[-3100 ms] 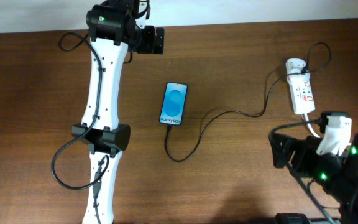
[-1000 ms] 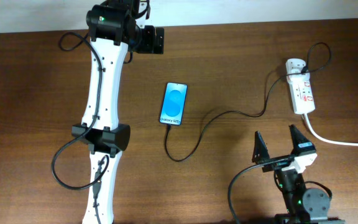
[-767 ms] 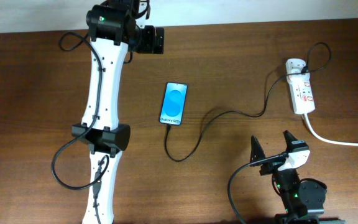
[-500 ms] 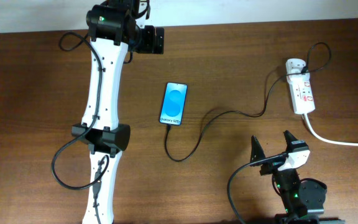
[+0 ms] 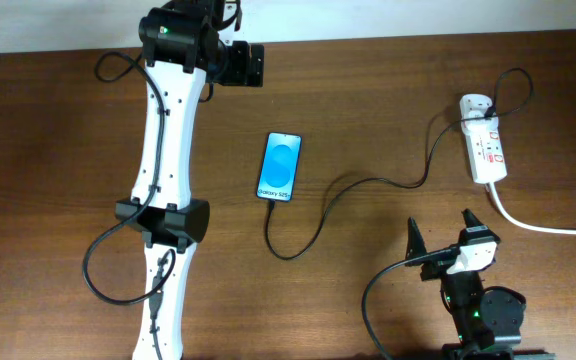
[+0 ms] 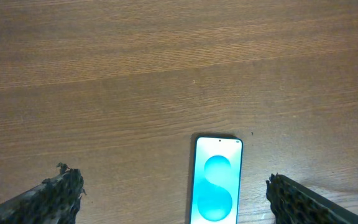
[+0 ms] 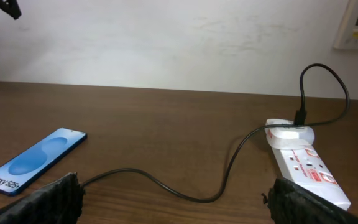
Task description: Plug charger to phone and switch on socket
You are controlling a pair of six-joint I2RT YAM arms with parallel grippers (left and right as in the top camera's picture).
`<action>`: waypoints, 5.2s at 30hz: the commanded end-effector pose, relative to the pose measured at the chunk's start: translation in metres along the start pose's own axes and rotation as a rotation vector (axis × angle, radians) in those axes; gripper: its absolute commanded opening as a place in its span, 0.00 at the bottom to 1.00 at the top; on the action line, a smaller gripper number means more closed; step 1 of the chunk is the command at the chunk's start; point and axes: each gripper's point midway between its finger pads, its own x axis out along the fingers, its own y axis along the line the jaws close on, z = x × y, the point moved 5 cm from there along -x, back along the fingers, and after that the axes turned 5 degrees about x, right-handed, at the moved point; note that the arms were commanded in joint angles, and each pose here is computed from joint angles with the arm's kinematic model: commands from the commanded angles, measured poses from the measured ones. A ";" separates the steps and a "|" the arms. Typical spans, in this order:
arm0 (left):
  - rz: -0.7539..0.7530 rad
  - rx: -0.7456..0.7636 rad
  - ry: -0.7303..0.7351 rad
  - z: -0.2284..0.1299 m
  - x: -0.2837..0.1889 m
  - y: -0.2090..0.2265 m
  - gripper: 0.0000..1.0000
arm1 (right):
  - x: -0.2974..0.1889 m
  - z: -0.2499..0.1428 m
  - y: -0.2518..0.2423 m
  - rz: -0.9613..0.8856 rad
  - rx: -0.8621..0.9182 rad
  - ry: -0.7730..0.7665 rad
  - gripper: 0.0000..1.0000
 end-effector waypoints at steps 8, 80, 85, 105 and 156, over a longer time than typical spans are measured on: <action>0.013 -0.016 -0.012 0.002 -0.005 0.004 0.99 | 0.000 -0.002 0.001 0.002 0.013 0.005 0.98; 0.075 0.024 -0.070 0.000 -0.063 -0.012 0.99 | 0.000 -0.002 0.001 0.002 0.013 0.004 0.99; 0.092 0.024 -0.062 -0.010 -0.064 -0.009 0.99 | 0.000 -0.002 0.001 0.002 0.013 0.004 0.98; 0.314 -0.041 -0.017 -0.127 -0.112 0.047 0.99 | 0.000 -0.002 0.001 0.002 0.013 0.004 0.98; 0.251 0.124 -1.145 -0.292 -0.132 0.053 0.99 | 0.000 -0.002 0.001 0.002 0.013 0.004 0.98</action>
